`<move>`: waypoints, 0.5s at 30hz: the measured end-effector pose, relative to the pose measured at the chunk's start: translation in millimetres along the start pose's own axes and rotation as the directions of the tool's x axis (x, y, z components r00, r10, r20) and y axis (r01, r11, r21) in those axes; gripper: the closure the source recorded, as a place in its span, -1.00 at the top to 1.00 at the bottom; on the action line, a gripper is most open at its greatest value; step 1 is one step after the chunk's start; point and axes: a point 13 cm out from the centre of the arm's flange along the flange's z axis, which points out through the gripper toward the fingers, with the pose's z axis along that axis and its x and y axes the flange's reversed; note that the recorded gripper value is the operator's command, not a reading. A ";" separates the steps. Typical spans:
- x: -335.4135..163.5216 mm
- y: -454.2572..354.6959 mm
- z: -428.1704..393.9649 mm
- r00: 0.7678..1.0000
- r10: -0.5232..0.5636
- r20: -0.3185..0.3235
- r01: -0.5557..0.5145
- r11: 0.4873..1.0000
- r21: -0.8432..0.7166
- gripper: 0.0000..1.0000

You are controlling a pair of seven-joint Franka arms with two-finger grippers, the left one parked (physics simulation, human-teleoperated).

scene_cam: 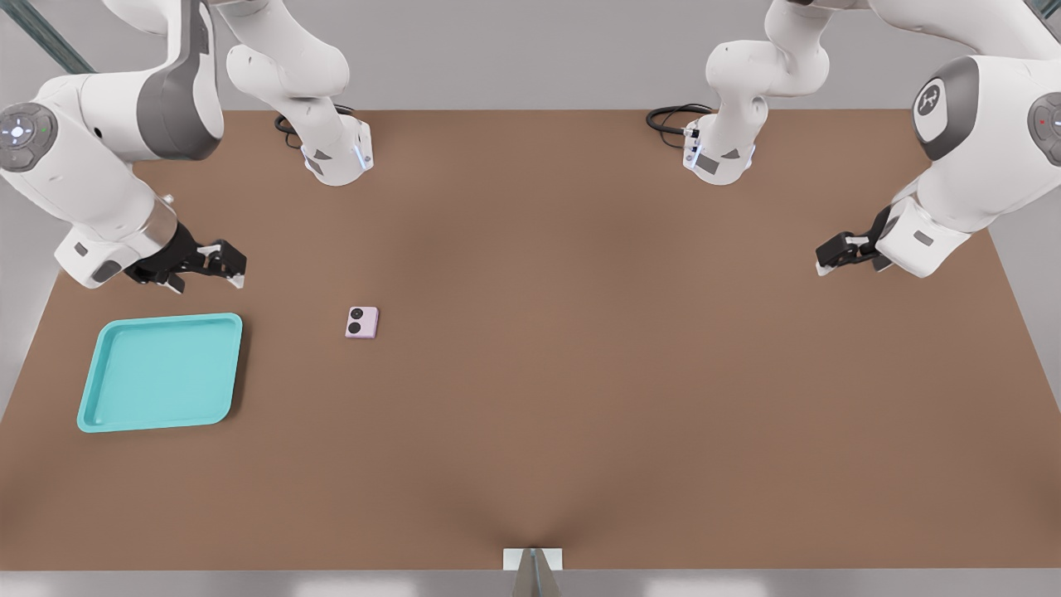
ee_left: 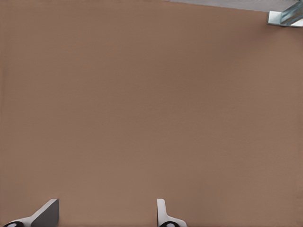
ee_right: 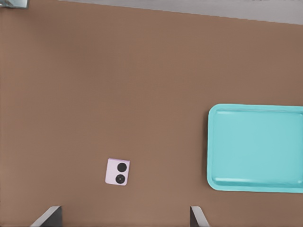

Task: Keep left arm still and place phone on the tray with right arm

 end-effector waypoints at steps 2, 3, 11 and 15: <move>-1.0 -0.1 2.5 1.000 0.000 -0.002 0.000 1.000 -0.001 1.00; -1.0 -2.4 5.4 1.000 0.003 -0.007 -0.003 1.000 -0.002 1.00; -13.1 42.6 126.7 0.986 -0.053 -0.157 0.048 0.998 -0.036 1.00; 18.9 79.5 178.1 0.977 -0.056 -0.204 0.051 0.998 -0.027 1.00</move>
